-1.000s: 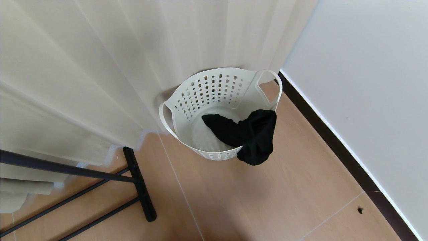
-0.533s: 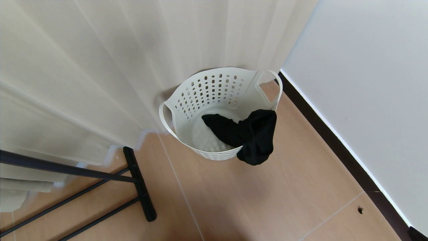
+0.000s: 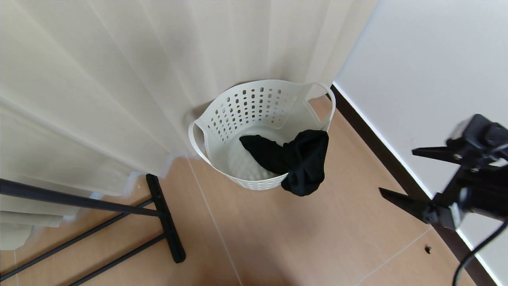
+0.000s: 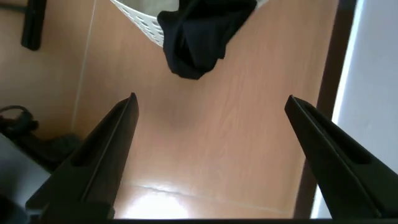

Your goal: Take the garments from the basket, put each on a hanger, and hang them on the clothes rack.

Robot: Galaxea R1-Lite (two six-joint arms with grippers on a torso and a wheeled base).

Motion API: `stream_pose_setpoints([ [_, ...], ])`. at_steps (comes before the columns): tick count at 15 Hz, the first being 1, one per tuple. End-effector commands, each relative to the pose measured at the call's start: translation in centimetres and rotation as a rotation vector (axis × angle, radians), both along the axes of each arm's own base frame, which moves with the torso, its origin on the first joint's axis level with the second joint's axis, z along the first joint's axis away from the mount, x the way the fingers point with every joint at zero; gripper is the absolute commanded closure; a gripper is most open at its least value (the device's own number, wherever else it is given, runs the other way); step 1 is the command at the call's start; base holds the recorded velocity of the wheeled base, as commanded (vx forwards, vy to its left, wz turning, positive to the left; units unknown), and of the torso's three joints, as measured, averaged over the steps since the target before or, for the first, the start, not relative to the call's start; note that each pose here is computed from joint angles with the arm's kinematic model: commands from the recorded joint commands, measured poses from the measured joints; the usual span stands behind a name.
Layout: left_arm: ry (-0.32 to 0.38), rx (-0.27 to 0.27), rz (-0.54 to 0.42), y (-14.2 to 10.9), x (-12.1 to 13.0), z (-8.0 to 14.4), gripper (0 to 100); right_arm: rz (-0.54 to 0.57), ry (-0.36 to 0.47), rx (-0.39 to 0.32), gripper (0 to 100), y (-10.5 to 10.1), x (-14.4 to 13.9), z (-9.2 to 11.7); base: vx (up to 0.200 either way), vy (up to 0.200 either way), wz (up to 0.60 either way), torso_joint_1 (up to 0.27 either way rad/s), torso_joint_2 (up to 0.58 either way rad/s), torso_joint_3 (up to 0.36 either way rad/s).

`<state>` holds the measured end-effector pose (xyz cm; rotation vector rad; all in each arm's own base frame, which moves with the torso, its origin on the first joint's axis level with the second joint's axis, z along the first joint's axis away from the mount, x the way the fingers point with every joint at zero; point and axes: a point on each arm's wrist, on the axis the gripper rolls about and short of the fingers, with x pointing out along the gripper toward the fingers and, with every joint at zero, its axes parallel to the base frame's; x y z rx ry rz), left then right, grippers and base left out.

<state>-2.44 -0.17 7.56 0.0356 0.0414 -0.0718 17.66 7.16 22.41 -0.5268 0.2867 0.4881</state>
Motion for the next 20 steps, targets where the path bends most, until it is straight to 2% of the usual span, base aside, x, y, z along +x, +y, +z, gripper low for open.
stream_pose_setpoints([
  [1, -0.001, 0.001, 0.0, 0.0, 0.0, 0.0, 0, 0.098, 0.024, -0.225, 0, 5.4, 7.1, -2.7, 0.0, 0.0, 0.0, 0.0, 0.0, 0.0],
  [3, -0.003, 0.003, 0.003, 0.0, 0.0, 0.0, 0, 0.077, -0.021, -0.282, 0, 7.4, 8.8, -3.3, 0.0, 0.0, 0.0, 0.0, 0.0, 0.0],
  [6, 0.0, 0.004, 0.0, 0.0, 0.0, 0.0, 0, 0.07, -0.069, -0.366, 0, 9.1, 12.4, -4.0, 0.0, 0.0, 0.0, 0.0, 0.0, 0.0],
  [11, -0.001, 0.022, -0.004, 0.0, 0.0, 0.0, 0, -0.001, -0.125, -0.455, 0, 8.1, 17.6, -3.9, 0.0, 0.0, 0.0, 0.0, 0.0, 0.0],
  [19, -0.002, 0.015, 0.0, 0.0, 0.0, 0.0, 0, -0.036, -0.181, -0.443, 0, 9.3, 21.4, -3.8, 0.0, 0.0, 0.0, 0.0, 0.0, 0.0],
  [20, -0.002, 0.013, 0.0, 0.0, 0.0, 0.0, 0, -0.068, -0.182, -0.454, 0, 9.6, 22.4, -4.2, 0.0, 0.0, 0.0, 0.0, 0.0, 0.0],
])
